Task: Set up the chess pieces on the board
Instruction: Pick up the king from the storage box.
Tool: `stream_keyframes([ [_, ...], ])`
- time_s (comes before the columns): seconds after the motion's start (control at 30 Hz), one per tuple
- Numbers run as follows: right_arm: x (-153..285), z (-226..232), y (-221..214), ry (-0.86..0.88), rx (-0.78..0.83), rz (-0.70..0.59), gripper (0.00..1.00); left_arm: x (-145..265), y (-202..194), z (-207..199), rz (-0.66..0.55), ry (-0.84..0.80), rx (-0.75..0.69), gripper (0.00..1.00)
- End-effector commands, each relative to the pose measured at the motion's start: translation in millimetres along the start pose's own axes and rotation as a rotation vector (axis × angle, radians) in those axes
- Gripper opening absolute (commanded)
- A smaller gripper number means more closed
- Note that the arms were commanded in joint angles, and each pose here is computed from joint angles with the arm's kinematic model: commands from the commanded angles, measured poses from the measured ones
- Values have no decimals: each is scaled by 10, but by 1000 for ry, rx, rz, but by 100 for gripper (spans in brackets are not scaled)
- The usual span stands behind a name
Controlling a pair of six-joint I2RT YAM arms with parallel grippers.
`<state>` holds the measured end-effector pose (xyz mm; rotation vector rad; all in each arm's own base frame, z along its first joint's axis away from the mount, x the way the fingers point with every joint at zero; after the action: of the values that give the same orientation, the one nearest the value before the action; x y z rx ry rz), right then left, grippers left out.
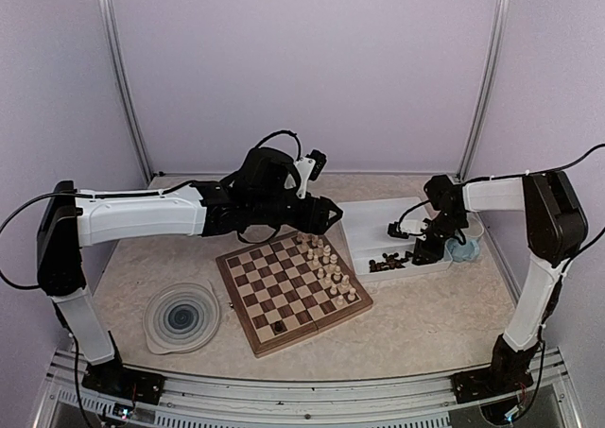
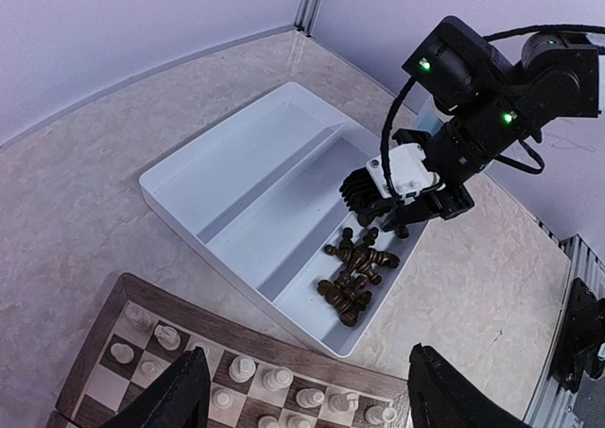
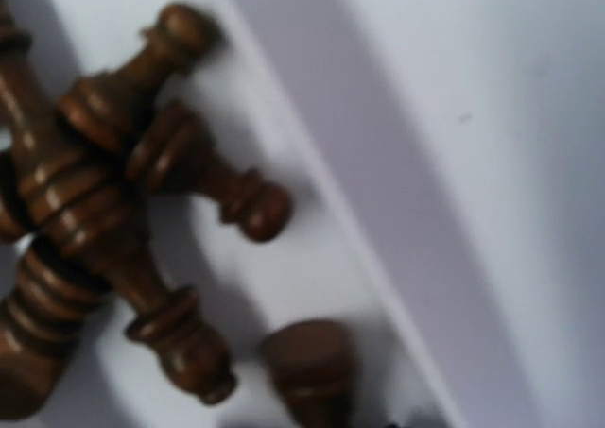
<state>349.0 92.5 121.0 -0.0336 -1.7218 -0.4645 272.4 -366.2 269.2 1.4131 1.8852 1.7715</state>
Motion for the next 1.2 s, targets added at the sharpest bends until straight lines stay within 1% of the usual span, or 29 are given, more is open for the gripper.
stream_keyframes([
  [0.0, -48, 20, -66, 62, 21, 31, 35, 19, 18, 21, -16, -5, -10, 72],
  [0.07, -56, 22, -69, 71, 17, 35, 30, 22, 19, 19, -20, -7, -11, 72],
  [0.17, -25, 22, -51, 79, 10, 27, 19, 15, 19, 25, -16, -18, -15, 72],
  [0.3, 165, -3, 28, 68, 0, -11, 10, -35, 7, 81, -3, -64, 25, 72],
  [0.37, 329, -14, 102, 59, -6, -54, 8, -53, 3, 151, 2, -101, 85, 72],
  [0.5, 680, 8, 319, 25, 9, -144, 8, -80, 42, 326, -47, -203, 242, 72],
  [0.57, 816, 56, 459, 4, 38, -175, 8, -112, 90, 363, -63, -263, 297, 72],
  [0.7, 1036, 159, 759, -15, 97, -231, 7, -244, 197, 291, -62, -365, 327, 71],
  [0.9, 1328, 262, 1188, -9, 171, -336, 7, -546, 133, 215, -9, -475, 390, 67],
  [1.0, 1354, 321, 1322, 4, 198, -345, 8, -627, 99, 185, 4, -519, 414, 67],
  [1.17, 1331, 453, 1448, 22, 246, -342, 8, -721, 22, 142, 20, -541, 422, 67],
])
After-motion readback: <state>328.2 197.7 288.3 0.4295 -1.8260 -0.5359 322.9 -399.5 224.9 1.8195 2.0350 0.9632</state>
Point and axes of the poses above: each gripper's point midway between its finger pads, its own x axis back along the fingers, its own z axis along the line the jaws close on, y = z × x, the point moved 10 cm from there along x, back along the fingers, and after that the axes turned 2 degrees about x, right-handed, at the moved point
